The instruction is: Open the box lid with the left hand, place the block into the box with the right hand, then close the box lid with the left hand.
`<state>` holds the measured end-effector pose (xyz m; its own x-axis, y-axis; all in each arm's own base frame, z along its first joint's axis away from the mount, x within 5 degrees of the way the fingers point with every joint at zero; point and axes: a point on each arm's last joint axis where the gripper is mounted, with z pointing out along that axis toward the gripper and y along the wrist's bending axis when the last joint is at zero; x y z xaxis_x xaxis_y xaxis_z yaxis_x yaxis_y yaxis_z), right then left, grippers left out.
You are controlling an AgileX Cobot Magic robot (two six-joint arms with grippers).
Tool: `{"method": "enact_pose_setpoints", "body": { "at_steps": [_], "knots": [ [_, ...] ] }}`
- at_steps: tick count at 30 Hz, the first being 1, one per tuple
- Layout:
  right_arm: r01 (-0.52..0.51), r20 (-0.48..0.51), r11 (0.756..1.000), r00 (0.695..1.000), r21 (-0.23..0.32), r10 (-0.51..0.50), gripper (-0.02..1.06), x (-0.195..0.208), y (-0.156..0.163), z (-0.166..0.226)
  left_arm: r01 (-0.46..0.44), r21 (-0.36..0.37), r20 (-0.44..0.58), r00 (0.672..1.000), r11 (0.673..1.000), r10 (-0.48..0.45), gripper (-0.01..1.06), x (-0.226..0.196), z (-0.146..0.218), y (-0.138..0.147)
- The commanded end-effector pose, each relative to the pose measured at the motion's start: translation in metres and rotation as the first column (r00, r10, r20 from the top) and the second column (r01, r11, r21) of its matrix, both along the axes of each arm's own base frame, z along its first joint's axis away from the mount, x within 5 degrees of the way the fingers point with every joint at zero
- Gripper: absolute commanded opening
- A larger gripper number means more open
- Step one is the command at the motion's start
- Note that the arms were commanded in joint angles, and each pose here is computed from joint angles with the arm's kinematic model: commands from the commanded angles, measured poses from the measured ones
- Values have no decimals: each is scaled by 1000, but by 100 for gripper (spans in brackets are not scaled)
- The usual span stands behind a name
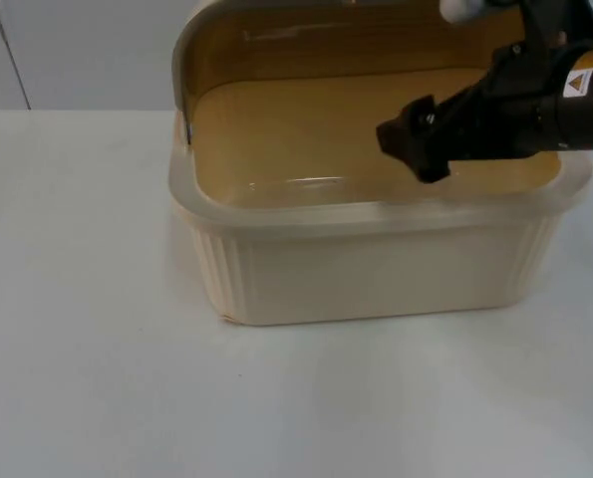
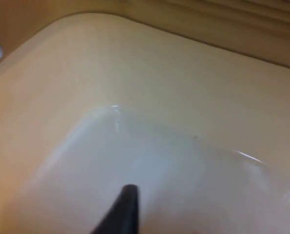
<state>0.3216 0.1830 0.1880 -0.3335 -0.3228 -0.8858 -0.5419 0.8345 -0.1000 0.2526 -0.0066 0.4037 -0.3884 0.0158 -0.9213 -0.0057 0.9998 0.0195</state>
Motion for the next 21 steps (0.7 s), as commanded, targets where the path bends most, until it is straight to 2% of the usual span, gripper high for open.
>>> {"method": "enact_pose_setpoints", "body": {
  "at_steps": [1,13,19,21],
  "knots": [
    [-29,19,1000,999,-11,29,104,-3,4,1,5,-4,11,1000,1000,-5,104,-1,1,-1],
    [-37,-17,999,999,-15,37,105,-11,7,9,4,0,11,1000,1000,-4,104,-1,1,-1],
    [-34,-29,999,999,-25,33,105,-21,0,33,4,0,9,1000,1000,-4,104,-1,1,-1],
    [-21,-41,1000,999,-10,21,105,-28,-4,45,4,-2,9,1000,1000,-4,104,-1,1,-1]
  ]
}}
